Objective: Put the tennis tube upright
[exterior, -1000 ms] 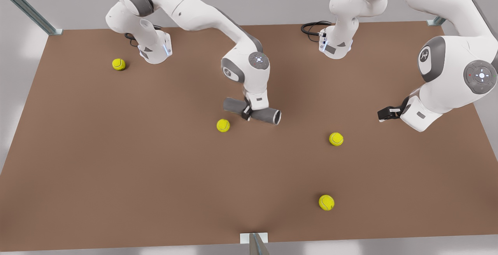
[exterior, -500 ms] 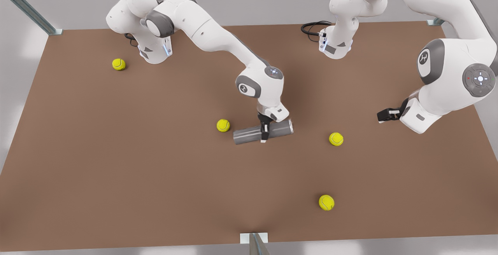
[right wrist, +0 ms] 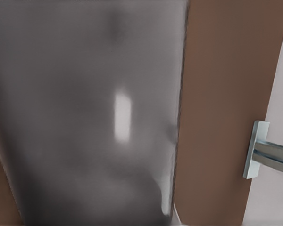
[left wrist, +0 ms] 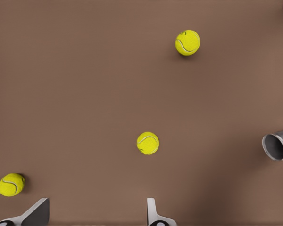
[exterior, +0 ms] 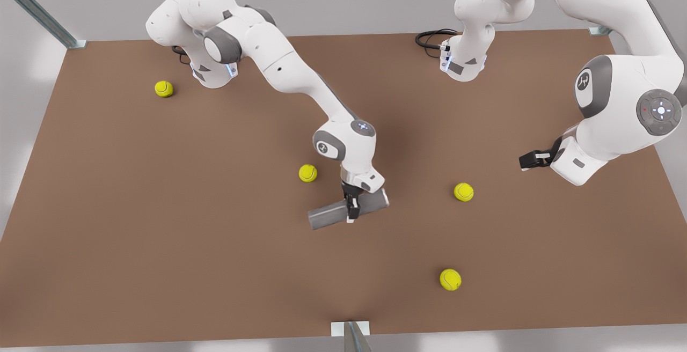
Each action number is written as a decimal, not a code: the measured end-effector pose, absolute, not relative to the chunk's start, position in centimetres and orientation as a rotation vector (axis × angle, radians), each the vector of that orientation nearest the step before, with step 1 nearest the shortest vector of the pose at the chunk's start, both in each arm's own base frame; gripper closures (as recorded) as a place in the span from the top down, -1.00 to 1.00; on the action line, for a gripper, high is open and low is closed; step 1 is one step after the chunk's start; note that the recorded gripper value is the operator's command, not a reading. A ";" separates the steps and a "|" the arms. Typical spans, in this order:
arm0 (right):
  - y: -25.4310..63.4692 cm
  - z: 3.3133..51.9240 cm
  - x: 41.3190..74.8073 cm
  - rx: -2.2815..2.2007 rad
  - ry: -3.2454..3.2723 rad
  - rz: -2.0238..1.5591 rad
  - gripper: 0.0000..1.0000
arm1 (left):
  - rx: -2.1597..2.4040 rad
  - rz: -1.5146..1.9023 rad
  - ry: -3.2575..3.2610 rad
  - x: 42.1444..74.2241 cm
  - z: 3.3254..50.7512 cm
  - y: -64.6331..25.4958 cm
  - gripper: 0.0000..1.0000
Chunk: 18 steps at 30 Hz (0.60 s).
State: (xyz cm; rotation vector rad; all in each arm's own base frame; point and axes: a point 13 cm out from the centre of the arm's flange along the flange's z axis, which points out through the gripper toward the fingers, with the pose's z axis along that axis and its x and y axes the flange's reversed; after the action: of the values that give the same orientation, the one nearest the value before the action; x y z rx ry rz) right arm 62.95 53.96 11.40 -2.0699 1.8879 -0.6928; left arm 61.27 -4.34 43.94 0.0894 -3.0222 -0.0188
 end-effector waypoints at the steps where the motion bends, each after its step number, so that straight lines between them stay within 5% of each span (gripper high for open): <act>1: 53.8 11.1 63.0 -2.064 1.896 -0.689 0.39 | 0.090 -0.019 -3.023 61.3 44.0 -4.3 1.00; 10: 53.2 6.4 60.3 -1.934 2.160 -0.495 0.40 | 0.095 -0.019 -3.023 61.3 43.9 -4.3 1.00; 11: 53.1 6.1 60.2 -1.924 2.173 -0.489 0.82 | 0.095 -0.019 -3.022 61.3 43.9 -4.4 1.00; 12: 53.1 6.0 60.2 -1.913 2.182 -0.486 1.00 | 0.096 -0.019 -3.022 61.3 43.9 -4.4 1.00; 18: 54.2 7.1 60.1 -1.853 2.200 -0.464 1.00 | 0.098 -0.019 -3.023 61.3 43.9 -4.4 1.00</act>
State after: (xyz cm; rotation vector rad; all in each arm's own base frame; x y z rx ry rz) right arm 60.14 54.21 7.12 -1.8532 2.2000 -0.4636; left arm 61.34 -4.37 43.89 0.0979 -3.0227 -0.0189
